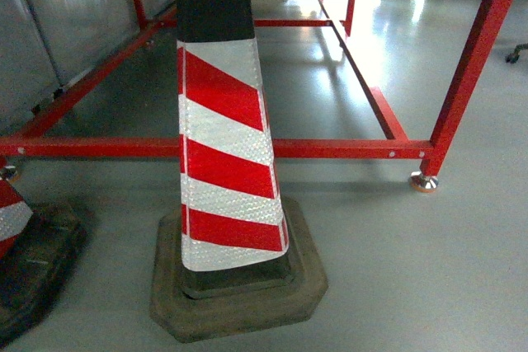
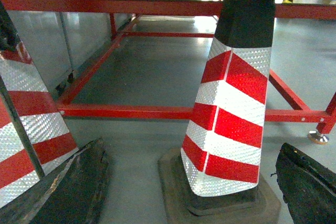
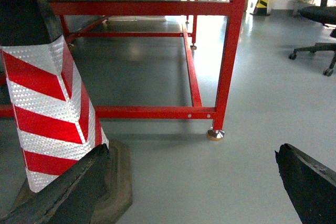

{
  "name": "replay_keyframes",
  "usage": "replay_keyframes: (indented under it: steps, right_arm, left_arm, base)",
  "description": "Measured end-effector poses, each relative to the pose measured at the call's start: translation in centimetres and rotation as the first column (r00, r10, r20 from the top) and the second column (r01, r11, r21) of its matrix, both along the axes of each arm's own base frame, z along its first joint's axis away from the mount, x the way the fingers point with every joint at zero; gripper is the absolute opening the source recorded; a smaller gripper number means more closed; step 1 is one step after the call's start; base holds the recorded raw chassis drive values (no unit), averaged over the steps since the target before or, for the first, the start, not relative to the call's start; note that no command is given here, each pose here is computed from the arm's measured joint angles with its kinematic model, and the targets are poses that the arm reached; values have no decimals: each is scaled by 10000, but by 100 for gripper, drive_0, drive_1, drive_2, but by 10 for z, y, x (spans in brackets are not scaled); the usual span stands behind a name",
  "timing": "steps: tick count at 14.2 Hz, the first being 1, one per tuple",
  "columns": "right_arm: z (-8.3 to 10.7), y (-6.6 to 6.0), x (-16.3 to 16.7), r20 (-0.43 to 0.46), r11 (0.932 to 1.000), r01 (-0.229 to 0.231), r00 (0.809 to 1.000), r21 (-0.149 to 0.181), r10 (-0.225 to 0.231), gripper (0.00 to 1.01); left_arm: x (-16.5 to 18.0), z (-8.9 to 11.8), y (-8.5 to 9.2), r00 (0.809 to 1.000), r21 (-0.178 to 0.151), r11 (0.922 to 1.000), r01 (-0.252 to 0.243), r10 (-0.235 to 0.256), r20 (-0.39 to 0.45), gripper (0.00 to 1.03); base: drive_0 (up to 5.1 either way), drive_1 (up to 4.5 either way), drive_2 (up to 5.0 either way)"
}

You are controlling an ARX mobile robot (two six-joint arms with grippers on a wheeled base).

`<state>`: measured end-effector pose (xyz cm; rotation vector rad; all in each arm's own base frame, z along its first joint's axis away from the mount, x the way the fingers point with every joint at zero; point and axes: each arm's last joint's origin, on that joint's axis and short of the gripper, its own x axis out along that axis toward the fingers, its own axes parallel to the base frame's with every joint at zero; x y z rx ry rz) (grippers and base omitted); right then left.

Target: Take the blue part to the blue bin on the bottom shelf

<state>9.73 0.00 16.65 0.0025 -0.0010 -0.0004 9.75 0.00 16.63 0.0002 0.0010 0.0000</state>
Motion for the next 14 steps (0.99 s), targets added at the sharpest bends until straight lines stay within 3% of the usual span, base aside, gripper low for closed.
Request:
replay_keyframes:
  steps: [14]
  right_arm:
    - [0,0,0,0,10000,0,10000,0,0,98]
  left_arm:
    - [0,0,0,10000,4,10000,0,0,0,98]
  base:
    - [0,0,0]
